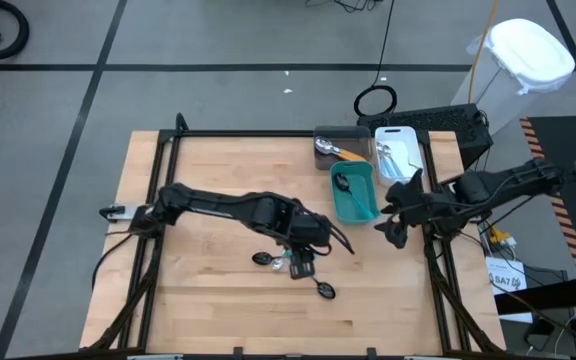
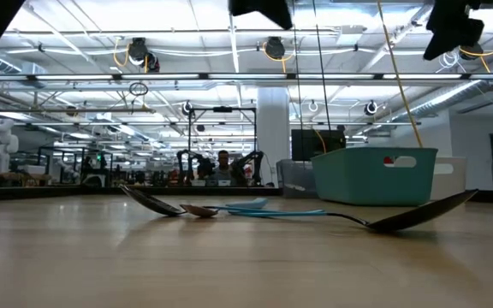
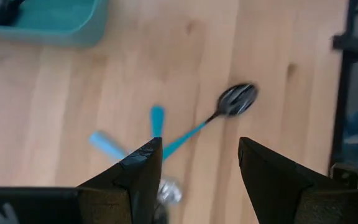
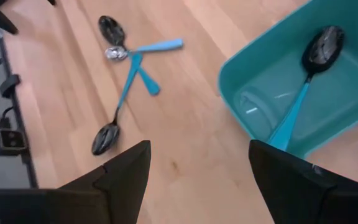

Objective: Sort silverware by color (type)
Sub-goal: Put the blue spoon into the green bin

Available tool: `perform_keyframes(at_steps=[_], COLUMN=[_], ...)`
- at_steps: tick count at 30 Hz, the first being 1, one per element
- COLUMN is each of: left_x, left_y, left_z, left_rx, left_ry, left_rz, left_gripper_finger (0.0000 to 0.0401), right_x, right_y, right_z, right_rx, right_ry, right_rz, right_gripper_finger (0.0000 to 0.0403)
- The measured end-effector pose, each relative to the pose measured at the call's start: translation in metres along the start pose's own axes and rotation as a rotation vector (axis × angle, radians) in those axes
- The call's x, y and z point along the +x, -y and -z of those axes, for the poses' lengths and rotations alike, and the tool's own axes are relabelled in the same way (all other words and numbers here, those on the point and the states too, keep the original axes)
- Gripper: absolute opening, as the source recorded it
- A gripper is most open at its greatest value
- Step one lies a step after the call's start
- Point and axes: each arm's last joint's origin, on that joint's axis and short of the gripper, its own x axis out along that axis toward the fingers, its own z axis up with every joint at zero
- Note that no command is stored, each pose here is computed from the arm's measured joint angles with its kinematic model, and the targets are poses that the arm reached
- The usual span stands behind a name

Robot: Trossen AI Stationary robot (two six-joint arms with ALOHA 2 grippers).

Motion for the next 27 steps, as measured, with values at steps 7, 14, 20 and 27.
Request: perform_keyframes(at_steps=[7,14,20,27], left_x=[0.022,0.042,0.076,0.085], left_y=[0.006,0.0,-0.006,0.001], left_z=[-0.012,-0.006,0.012,0.022], left_rx=[-0.048,-0.035,-0.018,0.013], left_ry=[0.083,0.026,-0.097,-0.116], left_rz=[0.02,-0.036,-0.069,-0.082], left_gripper_finger=[0.0209,0.0175,0.0136,0.0127], right_x=[-0.006,-0.014,-0.017,-0.017], right_y=[0.002,0.005,0.007,0.007], right_z=[0.009,0.017,0.018,0.018], right_rx=[-0.036,-0.054,-0.028,-0.018], right_ry=[-0.019,-0.006,0.007,0.009], right_rz=[0.016,0.021,0.021,0.023], right_gripper_finger=[0.0265,0.0265,0.0265,0.0265])
